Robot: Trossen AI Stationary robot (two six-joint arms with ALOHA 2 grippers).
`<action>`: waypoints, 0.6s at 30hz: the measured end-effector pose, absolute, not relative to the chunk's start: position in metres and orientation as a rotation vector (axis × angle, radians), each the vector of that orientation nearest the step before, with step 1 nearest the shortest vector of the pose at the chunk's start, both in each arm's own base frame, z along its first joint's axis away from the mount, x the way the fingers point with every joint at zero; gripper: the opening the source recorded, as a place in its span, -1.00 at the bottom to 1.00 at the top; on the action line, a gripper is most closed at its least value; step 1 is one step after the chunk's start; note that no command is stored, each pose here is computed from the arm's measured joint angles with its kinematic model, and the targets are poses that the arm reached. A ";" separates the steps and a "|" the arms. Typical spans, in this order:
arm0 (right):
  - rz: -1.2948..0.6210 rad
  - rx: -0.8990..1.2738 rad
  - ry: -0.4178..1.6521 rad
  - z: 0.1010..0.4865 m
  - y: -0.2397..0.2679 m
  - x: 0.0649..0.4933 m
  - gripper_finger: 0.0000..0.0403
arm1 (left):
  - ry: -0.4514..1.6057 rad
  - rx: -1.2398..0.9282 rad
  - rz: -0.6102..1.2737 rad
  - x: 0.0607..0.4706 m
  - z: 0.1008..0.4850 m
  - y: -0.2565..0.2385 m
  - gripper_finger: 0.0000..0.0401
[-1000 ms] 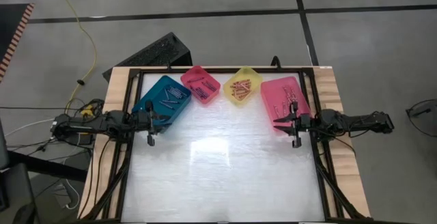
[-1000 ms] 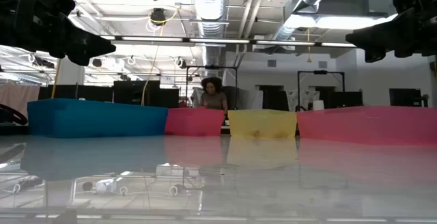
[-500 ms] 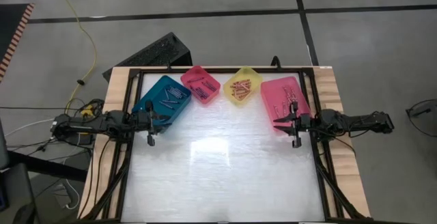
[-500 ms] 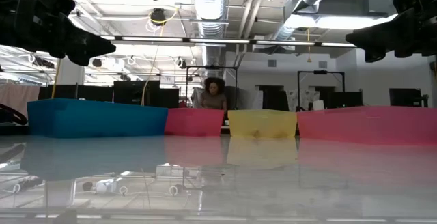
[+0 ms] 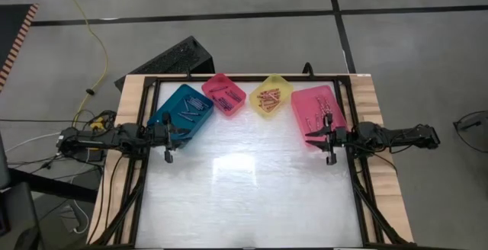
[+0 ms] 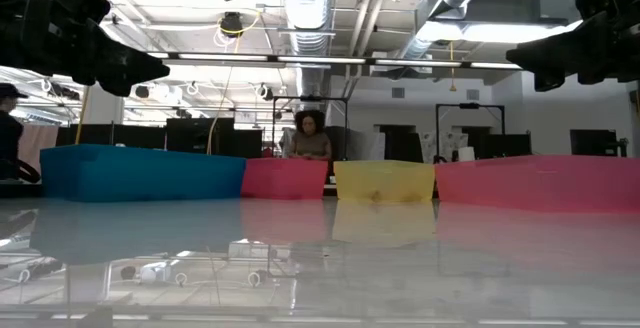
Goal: Sort crayons
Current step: Return to Home Position
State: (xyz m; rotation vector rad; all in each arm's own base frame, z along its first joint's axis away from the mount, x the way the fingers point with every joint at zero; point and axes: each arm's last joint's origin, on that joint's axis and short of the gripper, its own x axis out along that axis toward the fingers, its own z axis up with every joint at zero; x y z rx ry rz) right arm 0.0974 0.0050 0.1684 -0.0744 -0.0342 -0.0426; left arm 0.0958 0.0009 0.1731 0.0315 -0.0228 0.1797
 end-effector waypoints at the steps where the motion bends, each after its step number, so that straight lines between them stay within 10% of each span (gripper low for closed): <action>1: -0.043 -0.074 -0.034 0.168 0.005 0.097 -0.44 | -0.023 0.032 0.180 0.096 0.173 0.001 -0.39; 18: -0.043 -0.074 -0.034 0.168 0.005 0.097 -0.44 | -0.021 0.041 0.180 0.096 0.173 0.001 -0.39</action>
